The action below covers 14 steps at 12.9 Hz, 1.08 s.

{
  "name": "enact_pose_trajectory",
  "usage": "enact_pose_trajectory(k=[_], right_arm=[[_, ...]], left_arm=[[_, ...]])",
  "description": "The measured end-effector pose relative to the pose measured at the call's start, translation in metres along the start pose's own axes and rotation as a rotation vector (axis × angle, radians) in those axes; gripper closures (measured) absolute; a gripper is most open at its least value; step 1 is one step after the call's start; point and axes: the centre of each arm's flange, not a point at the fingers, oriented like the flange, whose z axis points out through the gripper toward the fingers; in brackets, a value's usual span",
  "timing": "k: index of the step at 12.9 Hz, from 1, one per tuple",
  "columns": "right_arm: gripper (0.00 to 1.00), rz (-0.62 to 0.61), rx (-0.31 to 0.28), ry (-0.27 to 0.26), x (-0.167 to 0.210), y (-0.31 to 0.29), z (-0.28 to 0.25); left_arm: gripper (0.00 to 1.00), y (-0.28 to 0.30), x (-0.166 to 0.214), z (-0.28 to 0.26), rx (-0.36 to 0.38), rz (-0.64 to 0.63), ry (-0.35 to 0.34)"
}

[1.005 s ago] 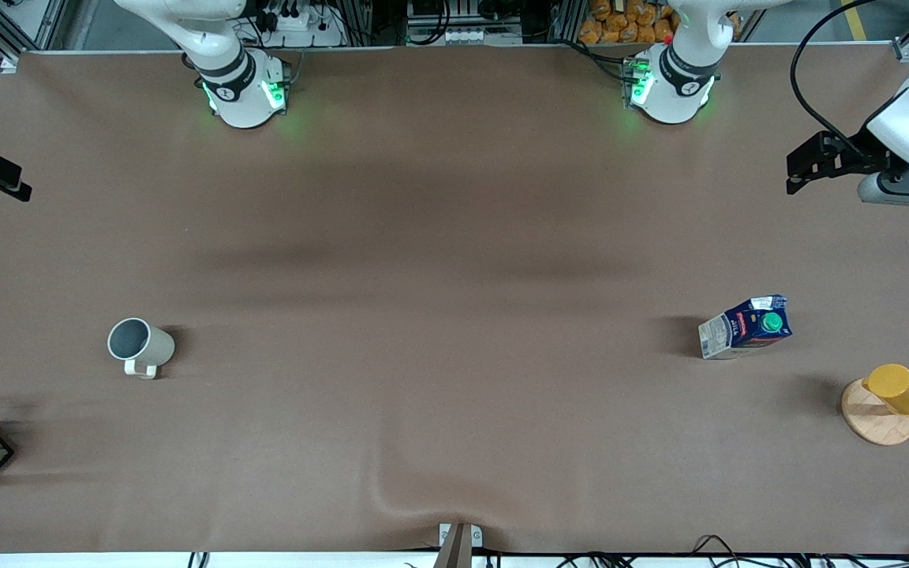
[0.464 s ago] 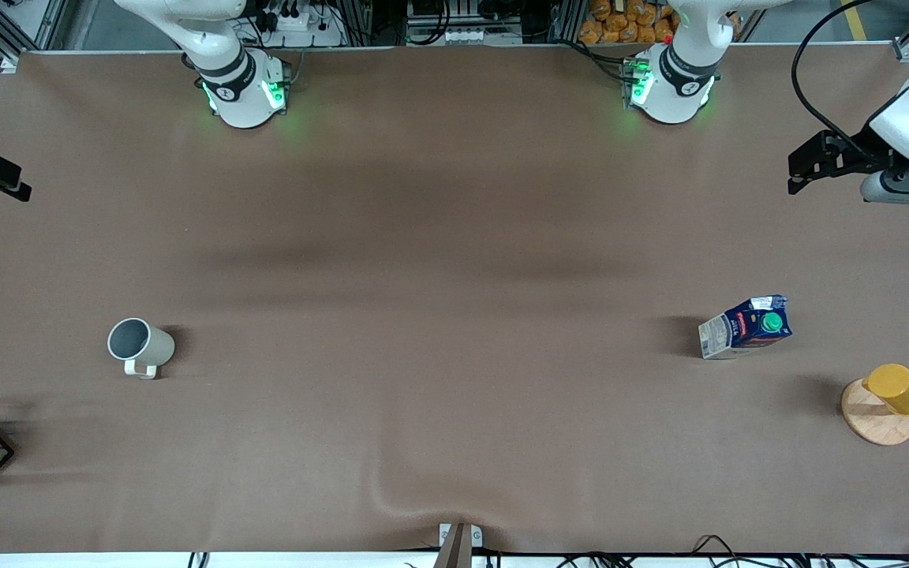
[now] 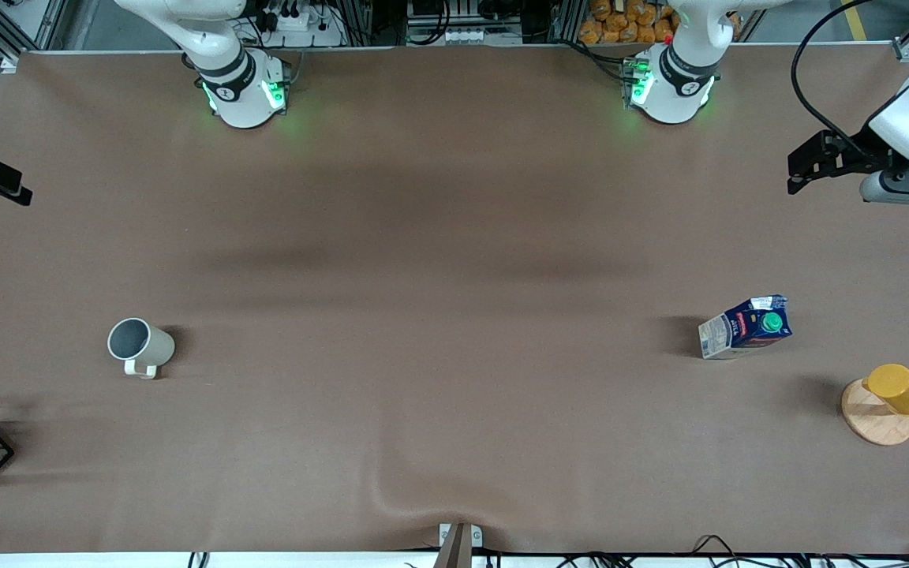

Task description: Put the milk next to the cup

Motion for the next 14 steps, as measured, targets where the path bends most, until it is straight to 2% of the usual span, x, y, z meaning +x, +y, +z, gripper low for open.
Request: enact_pose_trajectory(k=[2, 6, 8, 11, 14], right_arm=[[0.00, 0.006, -0.001, -0.006, 0.011, 0.003, 0.012], [0.00, 0.041, -0.008, 0.077, 0.048, 0.026, 0.038], [0.00, 0.063, -0.010, 0.097, 0.060, 0.041, 0.051], [0.00, 0.095, -0.007, 0.076, 0.070, 0.062, 0.073], [0.00, 0.121, -0.016, 0.015, 0.080, 0.083, 0.108]], left_arm=[[0.00, 0.000, 0.000, 0.001, 0.000, 0.000, -0.003], [0.00, -0.018, 0.006, 0.017, -0.006, -0.035, -0.033], [0.00, -0.041, 0.016, 0.037, -0.014, -0.072, -0.051], [0.00, -0.055, 0.036, 0.083, -0.023, -0.091, -0.048], [0.00, -0.074, 0.051, 0.134, -0.034, -0.121, -0.055]])
